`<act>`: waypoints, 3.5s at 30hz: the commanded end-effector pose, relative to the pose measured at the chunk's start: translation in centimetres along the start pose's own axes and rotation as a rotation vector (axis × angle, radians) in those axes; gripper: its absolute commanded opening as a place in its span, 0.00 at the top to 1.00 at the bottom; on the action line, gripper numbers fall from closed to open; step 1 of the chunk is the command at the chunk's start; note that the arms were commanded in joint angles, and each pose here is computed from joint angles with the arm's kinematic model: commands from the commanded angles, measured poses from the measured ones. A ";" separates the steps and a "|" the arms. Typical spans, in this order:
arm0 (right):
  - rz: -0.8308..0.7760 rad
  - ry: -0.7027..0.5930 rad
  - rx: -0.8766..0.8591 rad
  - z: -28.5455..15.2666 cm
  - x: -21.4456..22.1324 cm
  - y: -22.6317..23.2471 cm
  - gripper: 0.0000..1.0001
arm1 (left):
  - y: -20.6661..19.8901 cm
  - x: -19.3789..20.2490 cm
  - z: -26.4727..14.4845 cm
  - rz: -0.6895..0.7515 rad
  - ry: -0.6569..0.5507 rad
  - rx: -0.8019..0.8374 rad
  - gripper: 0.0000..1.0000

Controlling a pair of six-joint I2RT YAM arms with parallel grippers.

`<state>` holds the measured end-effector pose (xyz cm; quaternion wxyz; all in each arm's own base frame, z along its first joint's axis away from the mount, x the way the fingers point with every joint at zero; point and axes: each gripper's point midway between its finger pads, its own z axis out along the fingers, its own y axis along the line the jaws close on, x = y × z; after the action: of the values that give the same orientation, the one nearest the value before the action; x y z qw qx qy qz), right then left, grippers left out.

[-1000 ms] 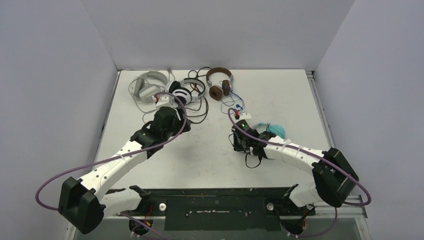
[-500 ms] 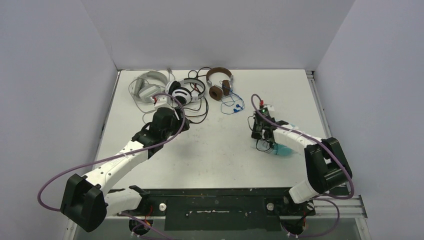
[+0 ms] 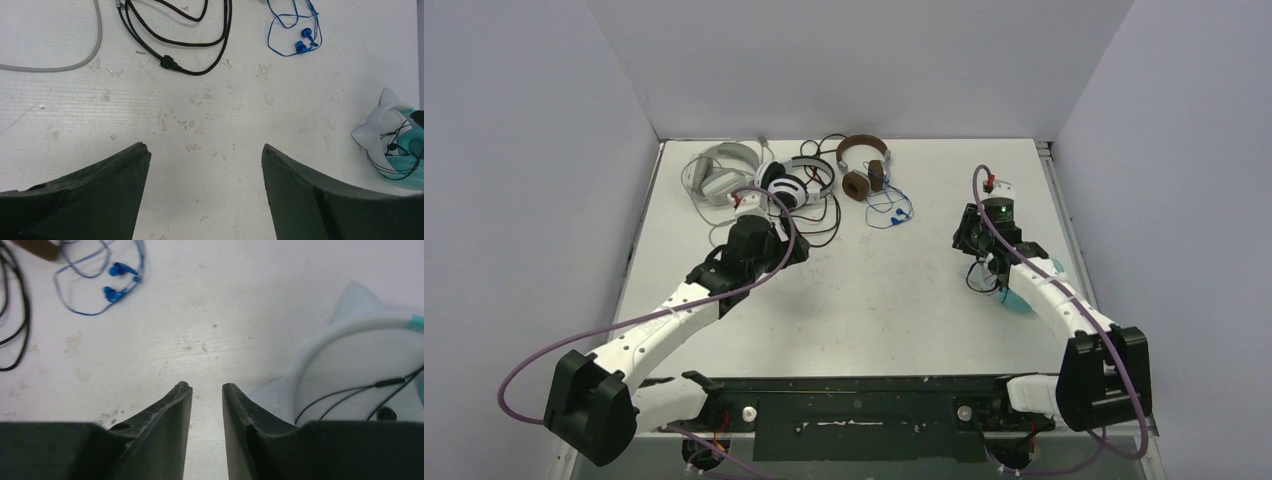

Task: Wrap the headphones
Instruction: Move the headphones to the corner of the board, then move the headphones to the center of the board, then pick up the headphones from the center of the board.

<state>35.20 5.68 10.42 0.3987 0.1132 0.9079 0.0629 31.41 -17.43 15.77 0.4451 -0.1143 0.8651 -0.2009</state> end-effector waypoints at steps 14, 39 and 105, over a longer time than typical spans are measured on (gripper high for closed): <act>-0.021 -0.150 -0.117 -7.1 -3.6 3.9 0.00 | 2.0 -3.1 -0.7 -0.111 -0.084 -0.091 0.03; -0.071 -0.177 -0.370 -6.0 -3.9 9.0 0.00 | -9.6 -8.1 19.7 -0.027 -0.014 0.082 0.12; -0.120 -0.033 -0.351 -6.9 1.4 7.4 0.02 | -6.7 9.2 0.5 0.126 0.219 -0.024 0.03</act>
<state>30.23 12.66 15.33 0.4232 0.0026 0.8859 0.1901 28.69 -30.41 14.05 0.3640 -0.0435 0.9038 -0.2208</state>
